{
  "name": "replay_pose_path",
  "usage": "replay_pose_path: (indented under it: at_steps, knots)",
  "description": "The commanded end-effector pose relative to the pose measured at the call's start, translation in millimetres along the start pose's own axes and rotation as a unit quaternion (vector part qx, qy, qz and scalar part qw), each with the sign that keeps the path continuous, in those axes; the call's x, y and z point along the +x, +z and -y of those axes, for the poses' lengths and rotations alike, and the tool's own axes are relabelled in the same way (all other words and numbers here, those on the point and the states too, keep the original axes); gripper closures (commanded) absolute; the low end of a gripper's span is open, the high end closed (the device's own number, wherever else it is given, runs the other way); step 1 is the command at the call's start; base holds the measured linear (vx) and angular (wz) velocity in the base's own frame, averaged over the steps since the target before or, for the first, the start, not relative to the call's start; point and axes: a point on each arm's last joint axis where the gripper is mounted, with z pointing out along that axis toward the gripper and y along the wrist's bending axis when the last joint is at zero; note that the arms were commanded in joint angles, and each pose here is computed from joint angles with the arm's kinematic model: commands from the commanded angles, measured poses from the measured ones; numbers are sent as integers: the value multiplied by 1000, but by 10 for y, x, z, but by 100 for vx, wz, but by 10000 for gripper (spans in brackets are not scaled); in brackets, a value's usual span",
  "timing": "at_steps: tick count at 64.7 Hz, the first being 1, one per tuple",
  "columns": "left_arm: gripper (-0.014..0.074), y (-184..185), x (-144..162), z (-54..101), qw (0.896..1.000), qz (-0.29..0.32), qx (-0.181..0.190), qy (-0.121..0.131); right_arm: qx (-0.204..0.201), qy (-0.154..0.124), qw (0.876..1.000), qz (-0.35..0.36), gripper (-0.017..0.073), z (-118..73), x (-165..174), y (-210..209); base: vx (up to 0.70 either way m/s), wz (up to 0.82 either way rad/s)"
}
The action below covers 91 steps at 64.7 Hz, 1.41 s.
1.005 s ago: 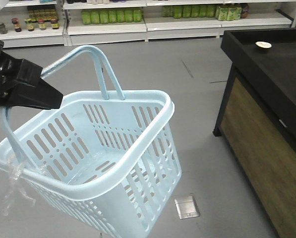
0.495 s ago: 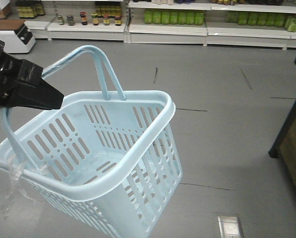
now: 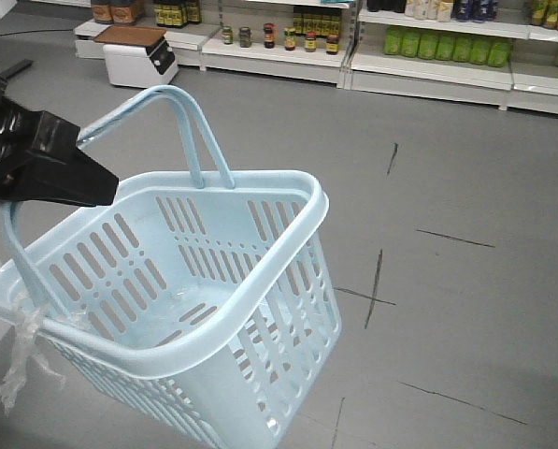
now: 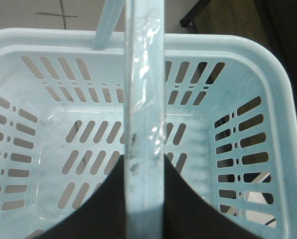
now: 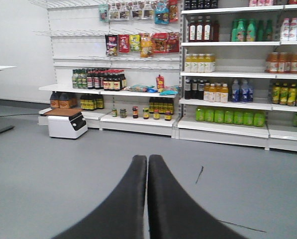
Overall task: Pick three apples into basket with both arms
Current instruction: 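Carry the basket in the left gripper while driving toward another table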
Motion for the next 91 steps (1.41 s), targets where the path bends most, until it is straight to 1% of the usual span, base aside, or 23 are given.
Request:
replay_pose_path:
  at_steps: [1,17,34,91]
  knots:
    - [601,-135,-20,136,999,37,30,2,0,-4,999,34,564,-1,-22,-7,17,34]
    - [601,-135,-20,136,999,37,30,2,0,-4,999,34,564,-1,-22,-7,19,23]
    - [601,-135,-20,136,999,37,30,2,0,-4,999,34,564,-1,-22,-7,21,-1]
    - [601,-135,-20,136,999,37,30,2,0,-4,999,34,564,-1,-22,-7,25,-21]
